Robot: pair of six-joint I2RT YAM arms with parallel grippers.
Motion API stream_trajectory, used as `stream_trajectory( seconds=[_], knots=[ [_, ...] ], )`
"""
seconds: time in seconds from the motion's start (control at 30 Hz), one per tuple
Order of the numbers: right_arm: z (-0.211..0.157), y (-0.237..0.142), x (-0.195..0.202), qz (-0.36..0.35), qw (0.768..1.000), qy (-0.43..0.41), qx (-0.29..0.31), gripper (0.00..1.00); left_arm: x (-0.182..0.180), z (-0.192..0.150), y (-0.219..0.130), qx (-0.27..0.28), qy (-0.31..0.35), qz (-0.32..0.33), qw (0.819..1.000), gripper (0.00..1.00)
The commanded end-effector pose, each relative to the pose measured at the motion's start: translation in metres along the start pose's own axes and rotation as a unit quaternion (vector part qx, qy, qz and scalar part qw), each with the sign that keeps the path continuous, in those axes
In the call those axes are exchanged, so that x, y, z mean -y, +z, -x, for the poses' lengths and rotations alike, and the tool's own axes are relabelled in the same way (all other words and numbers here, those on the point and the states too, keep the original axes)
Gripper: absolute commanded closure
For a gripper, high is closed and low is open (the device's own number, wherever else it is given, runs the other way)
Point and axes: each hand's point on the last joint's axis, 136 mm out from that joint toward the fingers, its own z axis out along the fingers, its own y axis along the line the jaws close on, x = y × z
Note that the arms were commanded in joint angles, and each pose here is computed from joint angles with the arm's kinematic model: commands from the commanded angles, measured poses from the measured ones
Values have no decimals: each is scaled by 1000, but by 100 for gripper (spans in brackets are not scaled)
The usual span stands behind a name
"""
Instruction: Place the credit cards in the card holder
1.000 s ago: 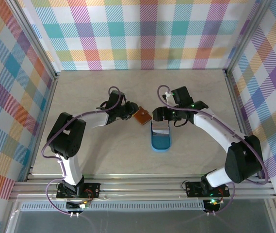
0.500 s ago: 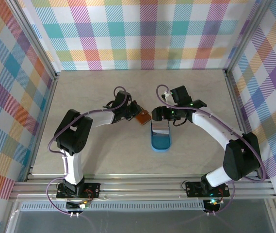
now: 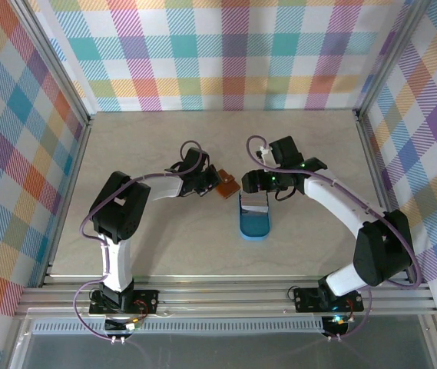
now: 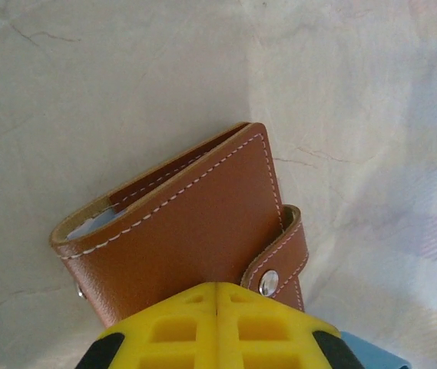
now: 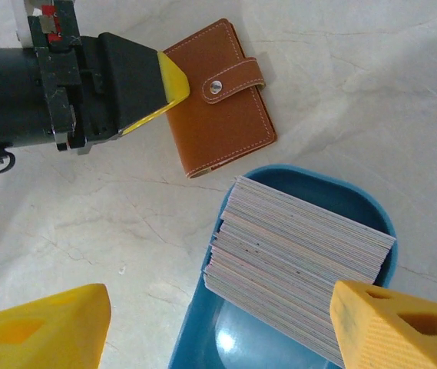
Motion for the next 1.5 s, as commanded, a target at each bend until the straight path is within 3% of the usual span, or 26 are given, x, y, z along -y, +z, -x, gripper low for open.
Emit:
stream_trajectory(
  seconds=[0.0,0.27,0.7,0.8,0.97,1.17,1.3,1.47],
  knots=[
    [4,-5,-5,-25,999,-34,-4,24,-34,-18,4,-29,11,49,998,100],
    [6,6,-20,-45,997,-57,-14,27,-62,-25,-19,-71,47,68,994,100],
    [7,47,-70,-52,993,-98,-39,30,-112,-48,-91,-146,127,125,973,100],
    [8,57,-86,-31,994,-105,-25,33,-96,-49,-102,-137,134,84,978,100],
    [5,71,-99,-14,992,-118,-36,34,-62,-38,-133,-58,87,-7,994,94],
    [-3,77,-106,11,992,-112,-51,34,-97,-39,-161,17,-23,25,999,91],
    [-4,77,-106,12,993,-106,-53,33,-117,-41,-166,34,-50,65,996,94],
    [-7,78,-104,10,993,-98,-59,32,-112,-39,-152,25,-50,43,998,95]
  ],
)
